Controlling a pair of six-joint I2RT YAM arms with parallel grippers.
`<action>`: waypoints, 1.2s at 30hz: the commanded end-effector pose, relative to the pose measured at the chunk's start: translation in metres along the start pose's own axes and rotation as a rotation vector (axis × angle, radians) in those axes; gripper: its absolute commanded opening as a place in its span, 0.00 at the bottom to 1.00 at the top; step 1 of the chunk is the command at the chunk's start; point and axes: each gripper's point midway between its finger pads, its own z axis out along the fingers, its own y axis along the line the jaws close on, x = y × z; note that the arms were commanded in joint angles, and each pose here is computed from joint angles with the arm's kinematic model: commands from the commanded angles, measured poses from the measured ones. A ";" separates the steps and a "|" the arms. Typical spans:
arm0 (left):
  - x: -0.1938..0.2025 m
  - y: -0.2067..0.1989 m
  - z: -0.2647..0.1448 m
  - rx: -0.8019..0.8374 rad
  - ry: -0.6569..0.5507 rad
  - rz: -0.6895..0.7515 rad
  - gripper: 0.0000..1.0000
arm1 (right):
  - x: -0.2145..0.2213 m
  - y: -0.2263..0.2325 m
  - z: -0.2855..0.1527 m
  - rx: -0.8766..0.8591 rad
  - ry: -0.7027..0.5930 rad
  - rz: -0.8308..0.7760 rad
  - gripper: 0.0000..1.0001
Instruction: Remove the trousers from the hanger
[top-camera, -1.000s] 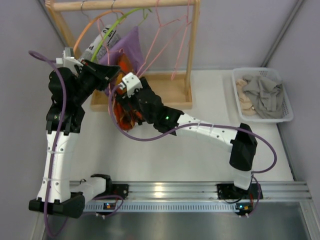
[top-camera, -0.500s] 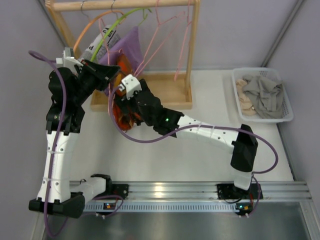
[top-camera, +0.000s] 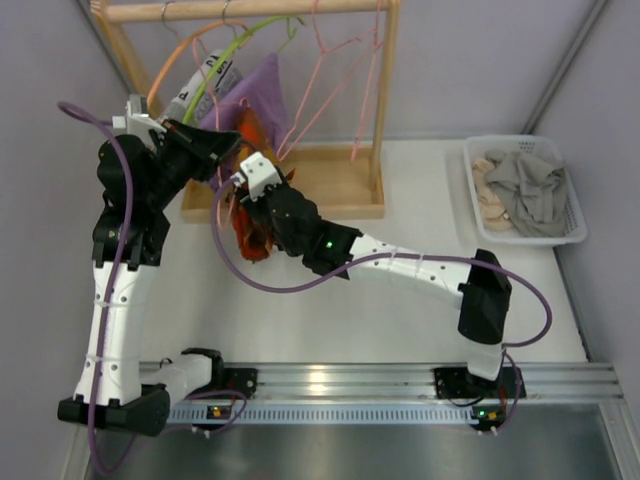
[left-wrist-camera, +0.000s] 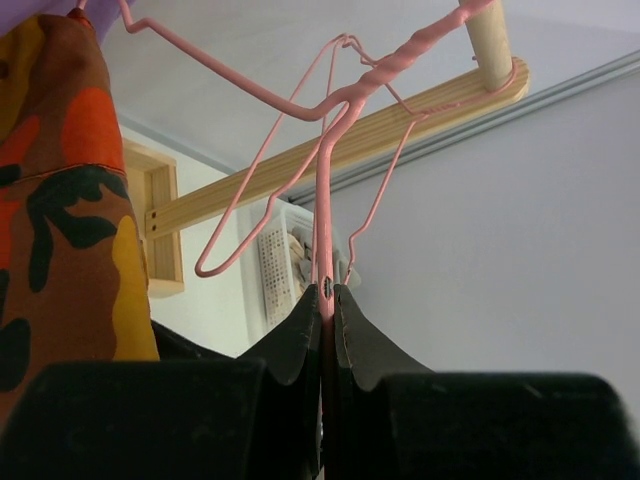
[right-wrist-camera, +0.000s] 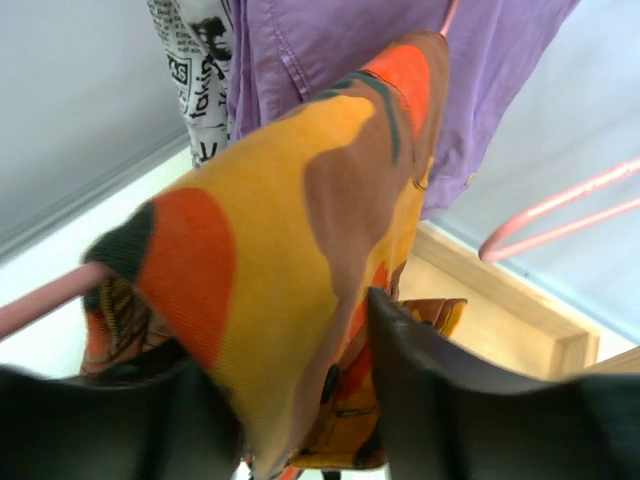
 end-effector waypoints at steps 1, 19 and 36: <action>-0.042 -0.083 -0.026 0.266 -0.171 0.085 0.00 | -0.012 -0.003 0.002 0.019 -0.054 -0.005 0.43; -0.013 -0.024 -0.014 0.156 -0.108 0.102 0.00 | -0.116 -0.058 -0.027 -0.068 -0.176 0.041 0.00; 0.020 0.040 -0.008 0.025 -0.031 0.155 0.00 | -0.184 -0.106 -0.083 -0.272 -0.256 0.093 0.00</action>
